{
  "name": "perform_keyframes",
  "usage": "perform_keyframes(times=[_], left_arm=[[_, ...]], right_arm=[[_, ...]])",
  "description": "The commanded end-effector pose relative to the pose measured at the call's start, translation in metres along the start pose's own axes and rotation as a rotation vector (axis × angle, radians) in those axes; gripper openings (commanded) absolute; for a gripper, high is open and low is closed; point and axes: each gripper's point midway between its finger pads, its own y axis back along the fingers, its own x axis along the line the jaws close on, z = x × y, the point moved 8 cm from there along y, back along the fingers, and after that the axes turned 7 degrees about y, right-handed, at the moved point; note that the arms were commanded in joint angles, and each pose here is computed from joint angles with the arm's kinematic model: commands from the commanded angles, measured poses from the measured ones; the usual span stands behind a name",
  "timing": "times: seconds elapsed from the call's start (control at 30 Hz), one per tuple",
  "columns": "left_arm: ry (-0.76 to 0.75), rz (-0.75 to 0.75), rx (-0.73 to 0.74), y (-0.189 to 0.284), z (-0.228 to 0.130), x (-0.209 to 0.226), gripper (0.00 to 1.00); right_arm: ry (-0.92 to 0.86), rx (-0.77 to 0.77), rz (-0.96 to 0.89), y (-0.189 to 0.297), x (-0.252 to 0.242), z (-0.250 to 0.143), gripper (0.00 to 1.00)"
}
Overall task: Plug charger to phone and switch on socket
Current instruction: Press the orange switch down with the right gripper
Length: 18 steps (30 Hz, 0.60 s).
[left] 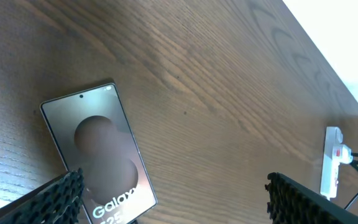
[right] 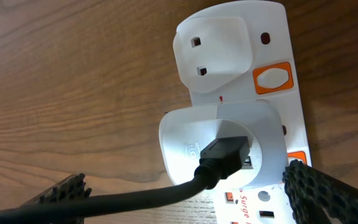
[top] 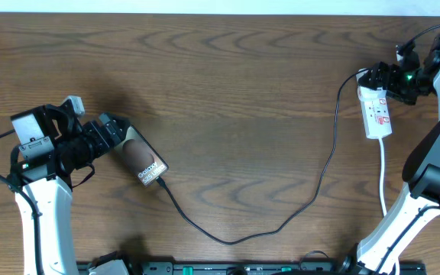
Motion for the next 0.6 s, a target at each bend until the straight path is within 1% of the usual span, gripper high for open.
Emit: perform_keyframes(times=[0.0,0.57], left_arm=[[-0.023,-0.008,0.008,-0.0004,-0.0005,-0.0015,0.92],[-0.024,-0.008,0.008,-0.0004,-0.0004,-0.0015,0.92]], right_arm=[[-0.019,0.026,-0.021,-0.0074,0.0005,-0.0032,0.99],[-0.033,0.043,-0.024,-0.0099,-0.0001,-0.0071,0.99]])
